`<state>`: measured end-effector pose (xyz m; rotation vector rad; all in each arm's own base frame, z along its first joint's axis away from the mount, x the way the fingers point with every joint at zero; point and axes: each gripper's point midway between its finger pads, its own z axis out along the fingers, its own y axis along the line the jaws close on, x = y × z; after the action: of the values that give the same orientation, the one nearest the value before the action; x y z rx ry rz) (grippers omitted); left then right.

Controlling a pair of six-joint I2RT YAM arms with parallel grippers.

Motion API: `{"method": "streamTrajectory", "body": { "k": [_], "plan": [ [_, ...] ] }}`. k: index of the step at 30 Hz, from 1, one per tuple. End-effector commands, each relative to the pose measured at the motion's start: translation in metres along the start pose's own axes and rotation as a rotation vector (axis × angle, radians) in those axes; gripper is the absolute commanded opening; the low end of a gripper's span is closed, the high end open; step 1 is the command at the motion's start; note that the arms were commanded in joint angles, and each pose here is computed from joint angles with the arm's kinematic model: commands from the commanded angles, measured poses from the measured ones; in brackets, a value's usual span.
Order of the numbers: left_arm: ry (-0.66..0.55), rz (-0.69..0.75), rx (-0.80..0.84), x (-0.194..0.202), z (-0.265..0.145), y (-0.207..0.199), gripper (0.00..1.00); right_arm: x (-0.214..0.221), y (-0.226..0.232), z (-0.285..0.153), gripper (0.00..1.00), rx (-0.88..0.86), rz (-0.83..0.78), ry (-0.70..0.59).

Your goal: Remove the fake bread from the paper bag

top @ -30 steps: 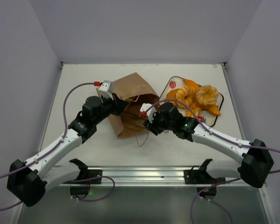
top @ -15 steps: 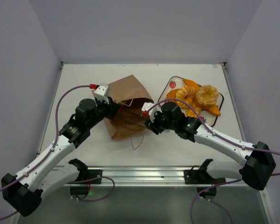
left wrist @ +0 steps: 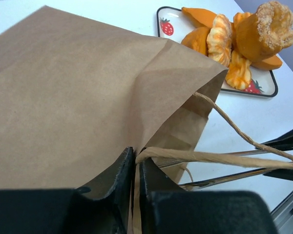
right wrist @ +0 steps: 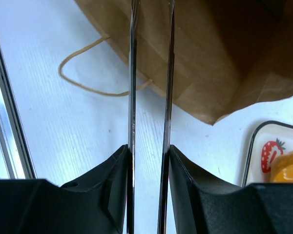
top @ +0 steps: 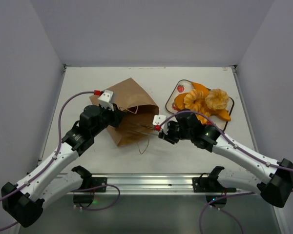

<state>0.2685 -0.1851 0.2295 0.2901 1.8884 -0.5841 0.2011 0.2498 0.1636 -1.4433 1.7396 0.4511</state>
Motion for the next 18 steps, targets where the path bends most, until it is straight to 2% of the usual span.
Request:
{"method": "streamTrajectory", "body": {
  "k": [1, 4, 5, 7, 8, 11, 18],
  "plan": [
    [-0.031, -0.041, 0.003, -0.001, 0.012, -0.001, 0.16, -0.005, -0.008, -0.026, 0.39, 0.017, -0.067, 0.007],
    [-0.013, -0.072, 0.0, 0.005, 0.025, -0.001, 0.3, 0.008, -0.014, -0.038, 0.38, 0.05, -0.036, 0.024],
    [-0.011, -0.084, -0.004, 0.007, 0.028, -0.001, 0.41, 0.011, -0.016, -0.041, 0.38, 0.058, -0.024, 0.025],
    [-0.033, -0.091, 0.003, 0.0, 0.034, -0.003, 0.5, 0.021, -0.024, -0.049, 0.38, 0.085, 0.026, 0.033],
    [-0.043, -0.093, 0.006, -0.004, 0.037, -0.004, 0.58, 0.024, -0.026, -0.052, 0.38, 0.092, 0.041, 0.035],
    [-0.037, -0.093, 0.014, -0.01, 0.044, -0.007, 0.66, 0.033, -0.03, -0.057, 0.37, 0.108, 0.088, 0.046],
    [-0.049, -0.048, 0.029, -0.039, 0.038, -0.016, 0.73, 0.041, -0.023, -0.05, 0.37, 0.061, 0.113, 0.067]
  ]
}}
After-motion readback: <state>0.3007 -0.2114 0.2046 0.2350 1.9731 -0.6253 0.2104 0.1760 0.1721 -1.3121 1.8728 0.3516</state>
